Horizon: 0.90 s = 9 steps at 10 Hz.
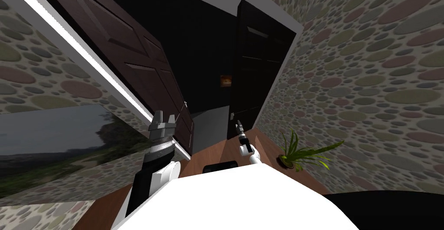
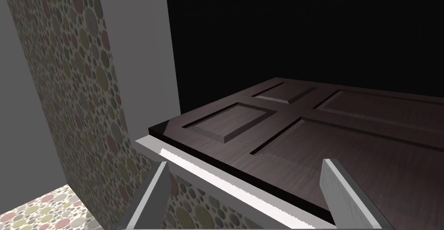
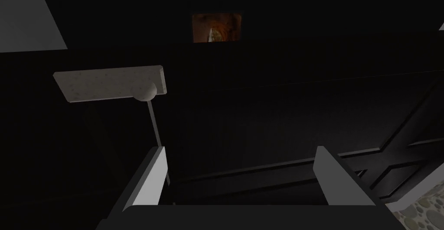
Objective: Push the door open
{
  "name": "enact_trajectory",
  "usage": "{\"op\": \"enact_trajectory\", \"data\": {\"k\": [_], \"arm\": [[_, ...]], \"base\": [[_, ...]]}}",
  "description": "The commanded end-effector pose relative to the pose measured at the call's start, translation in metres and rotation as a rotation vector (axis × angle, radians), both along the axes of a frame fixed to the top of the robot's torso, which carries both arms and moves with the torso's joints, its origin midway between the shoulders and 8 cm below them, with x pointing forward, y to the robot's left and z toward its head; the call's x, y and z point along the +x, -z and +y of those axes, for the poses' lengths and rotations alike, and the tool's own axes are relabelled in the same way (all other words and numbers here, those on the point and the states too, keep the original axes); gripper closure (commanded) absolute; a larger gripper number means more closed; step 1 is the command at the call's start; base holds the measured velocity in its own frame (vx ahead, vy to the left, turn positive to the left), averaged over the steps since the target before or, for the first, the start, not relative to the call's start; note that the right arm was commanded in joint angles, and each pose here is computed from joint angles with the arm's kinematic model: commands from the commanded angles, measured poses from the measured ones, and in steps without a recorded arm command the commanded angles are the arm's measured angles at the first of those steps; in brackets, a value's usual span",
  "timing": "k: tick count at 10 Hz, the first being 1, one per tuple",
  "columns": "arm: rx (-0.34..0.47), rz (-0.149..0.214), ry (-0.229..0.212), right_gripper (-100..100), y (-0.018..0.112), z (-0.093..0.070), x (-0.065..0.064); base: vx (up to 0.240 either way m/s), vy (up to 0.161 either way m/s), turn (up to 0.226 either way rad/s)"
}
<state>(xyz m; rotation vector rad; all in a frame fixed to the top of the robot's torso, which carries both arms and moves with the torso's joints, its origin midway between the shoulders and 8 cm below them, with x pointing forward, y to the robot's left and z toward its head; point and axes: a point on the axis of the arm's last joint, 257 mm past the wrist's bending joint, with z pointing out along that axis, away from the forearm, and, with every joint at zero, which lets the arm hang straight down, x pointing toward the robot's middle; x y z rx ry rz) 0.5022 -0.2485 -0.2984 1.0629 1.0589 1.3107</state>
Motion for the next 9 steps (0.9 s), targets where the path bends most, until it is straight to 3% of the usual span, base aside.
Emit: {"op": "enact_trajectory", "data": {"k": [1,9], "arm": [[-0.003,0.022,-0.003,-100,0.011,0.002,0.001],[-0.01,0.102,-0.018,-100,0.05,0.014,0.003]], "base": [[0.027,-0.132,0.18],[0.024,-0.113,0.115]]}}
